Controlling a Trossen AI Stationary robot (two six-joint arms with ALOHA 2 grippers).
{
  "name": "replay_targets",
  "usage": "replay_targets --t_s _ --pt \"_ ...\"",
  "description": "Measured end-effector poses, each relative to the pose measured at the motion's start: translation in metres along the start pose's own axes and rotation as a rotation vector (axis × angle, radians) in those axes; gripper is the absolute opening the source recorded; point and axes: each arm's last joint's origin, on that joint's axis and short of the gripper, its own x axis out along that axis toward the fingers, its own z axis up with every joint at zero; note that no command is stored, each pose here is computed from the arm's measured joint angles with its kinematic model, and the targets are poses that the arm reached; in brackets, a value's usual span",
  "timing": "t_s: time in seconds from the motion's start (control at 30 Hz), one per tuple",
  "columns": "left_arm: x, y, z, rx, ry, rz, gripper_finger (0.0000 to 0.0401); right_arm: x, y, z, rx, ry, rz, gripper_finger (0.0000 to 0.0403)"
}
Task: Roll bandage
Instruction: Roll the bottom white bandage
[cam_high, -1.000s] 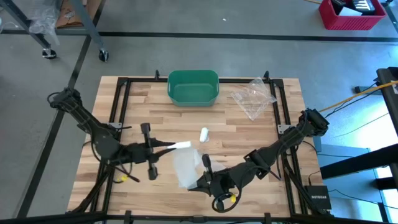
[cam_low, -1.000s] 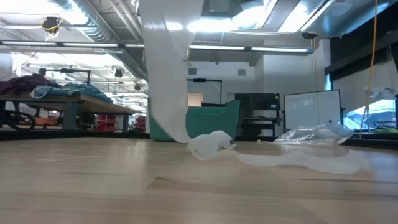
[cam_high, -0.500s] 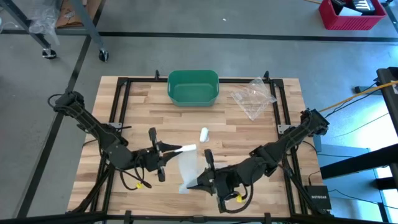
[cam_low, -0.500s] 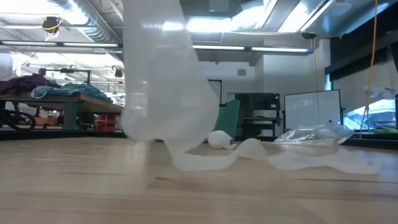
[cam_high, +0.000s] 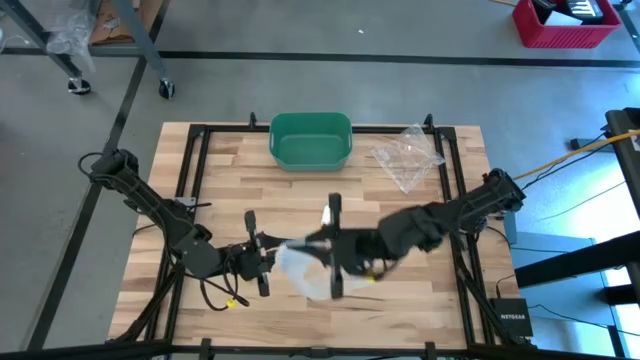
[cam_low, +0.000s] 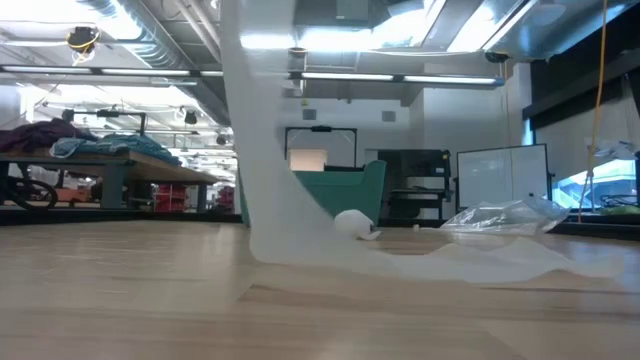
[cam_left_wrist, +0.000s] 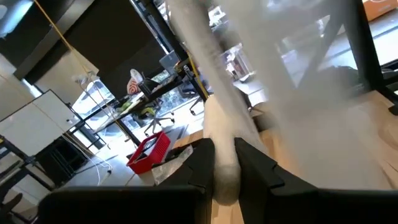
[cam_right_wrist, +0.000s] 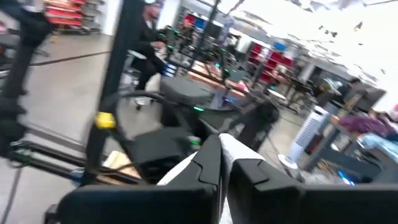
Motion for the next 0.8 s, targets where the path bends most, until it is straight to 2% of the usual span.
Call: replay_targets --t_s 0.2,0.37,0.5,0.63,0.8 --pt "-0.004 -0.004 0.0 -0.014 0.002 -0.021 0.0033 0.011 -0.029 -0.016 0.053 0.073 -0.066 0.0016" --pt "-0.004 -0.004 -0.001 -0.056 0.009 -0.023 0.0036 0.016 -0.049 -0.039 0.078 0.227 -0.093 0.0017" --pt "-0.004 -0.005 -0.003 -0.064 0.019 -0.029 0.0032 0.017 -0.063 -0.059 0.076 0.363 -0.059 0.0017" --pt "-0.002 -0.004 -0.003 -0.077 0.024 -0.02 0.0035 0.018 -0.071 -0.068 0.172 0.408 -0.061 0.0017" --pt "-0.001 -0.003 -0.004 -0.077 0.026 -0.022 0.0033 0.02 -0.071 -0.079 0.249 0.469 -0.012 0.0018"
